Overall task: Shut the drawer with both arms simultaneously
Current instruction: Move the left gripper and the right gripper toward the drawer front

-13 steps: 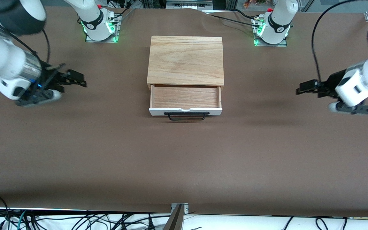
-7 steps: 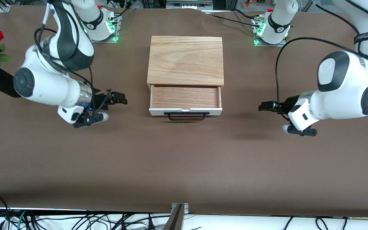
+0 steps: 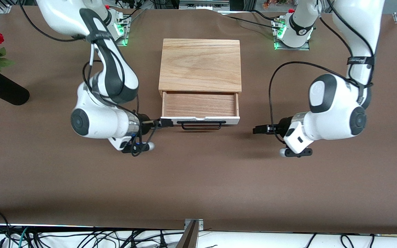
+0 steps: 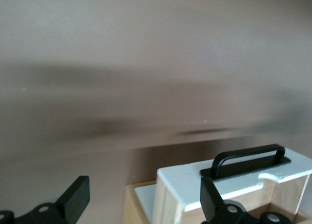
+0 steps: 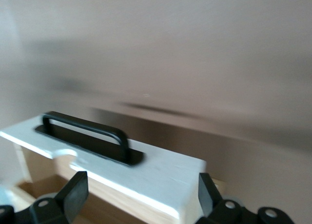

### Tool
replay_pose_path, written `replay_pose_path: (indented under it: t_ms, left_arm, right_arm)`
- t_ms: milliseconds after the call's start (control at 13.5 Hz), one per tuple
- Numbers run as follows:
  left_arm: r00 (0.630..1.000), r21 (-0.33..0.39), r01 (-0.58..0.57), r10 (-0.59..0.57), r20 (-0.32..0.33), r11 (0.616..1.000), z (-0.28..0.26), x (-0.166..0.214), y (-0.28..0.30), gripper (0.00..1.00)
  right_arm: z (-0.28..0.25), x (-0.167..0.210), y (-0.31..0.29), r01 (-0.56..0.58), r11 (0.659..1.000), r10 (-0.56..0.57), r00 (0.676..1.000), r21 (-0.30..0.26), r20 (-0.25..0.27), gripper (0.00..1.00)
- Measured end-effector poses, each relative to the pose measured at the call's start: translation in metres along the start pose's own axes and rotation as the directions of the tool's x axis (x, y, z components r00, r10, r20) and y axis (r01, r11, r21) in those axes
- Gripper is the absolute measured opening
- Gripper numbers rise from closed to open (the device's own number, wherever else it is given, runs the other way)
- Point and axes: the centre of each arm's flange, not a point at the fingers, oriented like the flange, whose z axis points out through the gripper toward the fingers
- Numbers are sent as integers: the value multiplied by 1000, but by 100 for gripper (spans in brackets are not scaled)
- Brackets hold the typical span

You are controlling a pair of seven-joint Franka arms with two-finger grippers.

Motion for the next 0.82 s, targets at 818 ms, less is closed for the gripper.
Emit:
replay_pose_path:
  t_ms: [818]
  left_arm:
    - [997, -70, 36, -31, 68, 997, 123, -5, 52, 100]
  right_arm:
    - [43, 15, 14, 2, 999, -3, 1000, 32, 31, 100]
